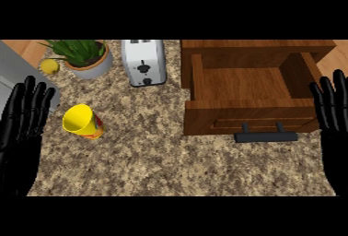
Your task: Pick up the cup, place it into the drawer and close the drawer
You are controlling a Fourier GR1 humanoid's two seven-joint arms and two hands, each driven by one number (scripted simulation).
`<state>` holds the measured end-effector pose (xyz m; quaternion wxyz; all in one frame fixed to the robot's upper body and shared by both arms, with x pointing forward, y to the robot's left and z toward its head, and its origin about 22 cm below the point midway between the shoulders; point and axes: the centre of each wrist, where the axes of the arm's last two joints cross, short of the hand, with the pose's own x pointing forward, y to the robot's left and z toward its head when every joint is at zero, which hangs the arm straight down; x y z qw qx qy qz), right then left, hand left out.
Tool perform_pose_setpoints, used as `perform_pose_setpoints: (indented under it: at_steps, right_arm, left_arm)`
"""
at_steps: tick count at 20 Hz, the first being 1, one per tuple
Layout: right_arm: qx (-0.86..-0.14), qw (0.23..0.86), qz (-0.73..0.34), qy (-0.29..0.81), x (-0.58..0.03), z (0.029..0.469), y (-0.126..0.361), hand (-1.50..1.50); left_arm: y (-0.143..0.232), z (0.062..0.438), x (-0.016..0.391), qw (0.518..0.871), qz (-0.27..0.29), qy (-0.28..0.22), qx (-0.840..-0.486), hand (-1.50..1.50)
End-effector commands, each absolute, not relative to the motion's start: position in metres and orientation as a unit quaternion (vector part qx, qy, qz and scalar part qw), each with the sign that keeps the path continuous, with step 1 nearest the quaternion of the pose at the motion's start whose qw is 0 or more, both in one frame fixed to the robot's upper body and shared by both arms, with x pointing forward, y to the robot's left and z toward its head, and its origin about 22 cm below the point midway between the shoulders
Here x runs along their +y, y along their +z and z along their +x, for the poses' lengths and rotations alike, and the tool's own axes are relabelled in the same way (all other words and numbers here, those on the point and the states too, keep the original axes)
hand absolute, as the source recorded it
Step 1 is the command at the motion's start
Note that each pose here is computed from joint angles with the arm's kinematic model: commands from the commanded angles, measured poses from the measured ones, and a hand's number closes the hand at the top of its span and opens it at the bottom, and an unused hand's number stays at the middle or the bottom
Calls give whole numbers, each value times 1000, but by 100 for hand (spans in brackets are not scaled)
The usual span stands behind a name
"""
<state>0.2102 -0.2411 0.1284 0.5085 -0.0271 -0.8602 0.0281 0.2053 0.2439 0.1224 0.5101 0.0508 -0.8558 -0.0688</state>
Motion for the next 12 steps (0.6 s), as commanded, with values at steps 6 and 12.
perform_pose_setpoints:
  at_steps: [6,12]
  right_arm:
    - [-878,477,-4,49,-246,208,141,-150]
    - [-825,553,26,115,-250,227,116,-150]
  left_arm:
    - [150,250,313,468,-41,-87,-878,-150]
    - [90,270,338,593,-83,37,-800,-150]
